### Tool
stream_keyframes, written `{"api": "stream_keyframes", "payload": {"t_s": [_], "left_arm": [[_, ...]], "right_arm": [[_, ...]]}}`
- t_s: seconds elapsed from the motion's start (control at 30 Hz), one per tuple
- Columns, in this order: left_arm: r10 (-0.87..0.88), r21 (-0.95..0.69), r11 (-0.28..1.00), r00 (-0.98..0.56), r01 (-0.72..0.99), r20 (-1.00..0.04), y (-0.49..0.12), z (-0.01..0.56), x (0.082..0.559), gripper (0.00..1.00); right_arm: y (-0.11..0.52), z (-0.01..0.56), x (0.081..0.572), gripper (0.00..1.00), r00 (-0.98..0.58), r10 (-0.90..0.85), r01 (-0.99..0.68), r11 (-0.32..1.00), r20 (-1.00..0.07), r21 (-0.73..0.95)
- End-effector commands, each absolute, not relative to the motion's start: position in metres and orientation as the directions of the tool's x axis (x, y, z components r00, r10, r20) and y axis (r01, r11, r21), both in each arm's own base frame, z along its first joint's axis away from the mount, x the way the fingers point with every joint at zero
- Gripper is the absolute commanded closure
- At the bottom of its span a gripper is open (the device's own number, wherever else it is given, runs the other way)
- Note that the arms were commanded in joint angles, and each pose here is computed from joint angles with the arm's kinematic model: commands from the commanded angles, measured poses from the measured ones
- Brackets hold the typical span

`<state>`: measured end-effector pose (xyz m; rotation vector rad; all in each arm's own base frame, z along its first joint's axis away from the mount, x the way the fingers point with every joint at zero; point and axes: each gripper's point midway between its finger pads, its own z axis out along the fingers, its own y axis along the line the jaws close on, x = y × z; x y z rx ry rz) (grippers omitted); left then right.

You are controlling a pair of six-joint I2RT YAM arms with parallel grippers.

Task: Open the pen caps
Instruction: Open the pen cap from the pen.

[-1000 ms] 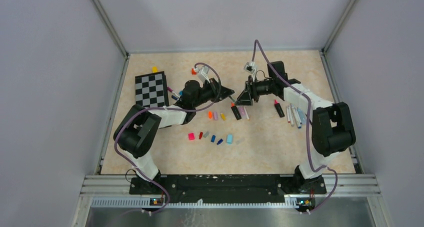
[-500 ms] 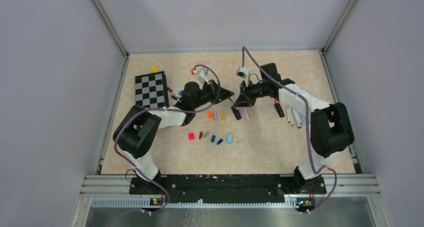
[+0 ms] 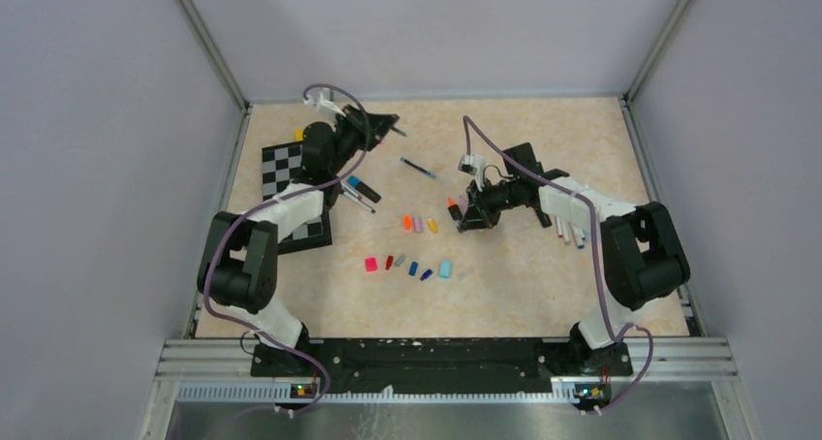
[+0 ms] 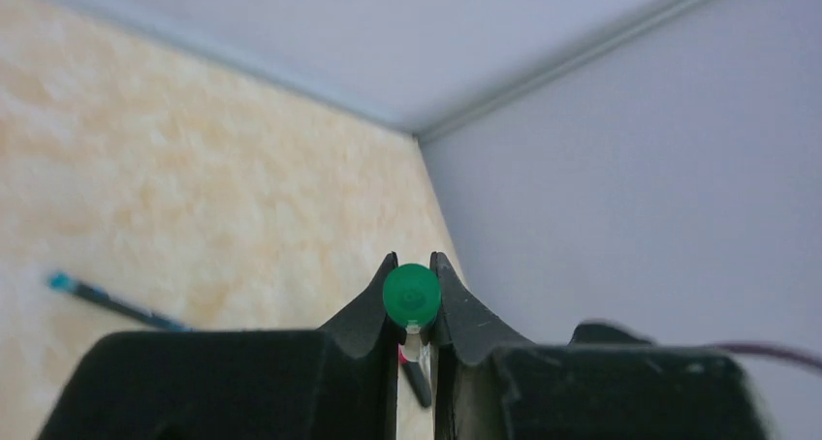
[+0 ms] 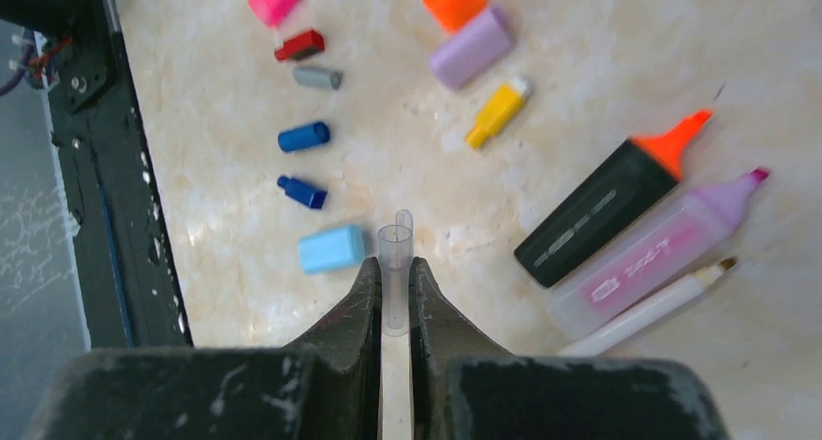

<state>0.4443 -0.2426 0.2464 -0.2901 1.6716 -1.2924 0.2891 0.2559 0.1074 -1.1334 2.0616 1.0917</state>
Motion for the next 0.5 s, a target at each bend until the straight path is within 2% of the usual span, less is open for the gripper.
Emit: {"api": "stream_keyframes", "payload": {"t_s": [0.0, 0.17, 0.37, 0.47], "left_arm": [[-0.732, -0.781, 0.422, -0.335, 0.460, -0.593, -0.213, 0.326, 0.449, 1.00], [-0.694, -0.758, 0.425, -0.361, 0.495, -0.624, -0.212, 0.313, 0.422, 1.00], [-0.595, -0.706, 0.475, -0.400, 0.525, -0.697, -0.212, 0.287, 0.381, 1.00], [-0.548, -0.683, 0.493, -0.418, 0.538, -0.725, -0.212, 0.277, 0.366, 1.00]], "right_arm": [[0.250, 0.105, 0.282, 1.00, -0.472, -0.449, -0.877, 0.323, -0.759, 0.355], [0.259, 0.103, 0.299, 1.00, -0.540, -0.381, -0.827, 0.407, -0.750, 0.388], [0.278, 0.074, 0.325, 1.00, -0.701, -0.307, -0.662, 0.616, -0.644, 0.427], [0.291, 0.062, 0.330, 1.00, -0.744, -0.296, -0.613, 0.658, -0.599, 0.437]]}}
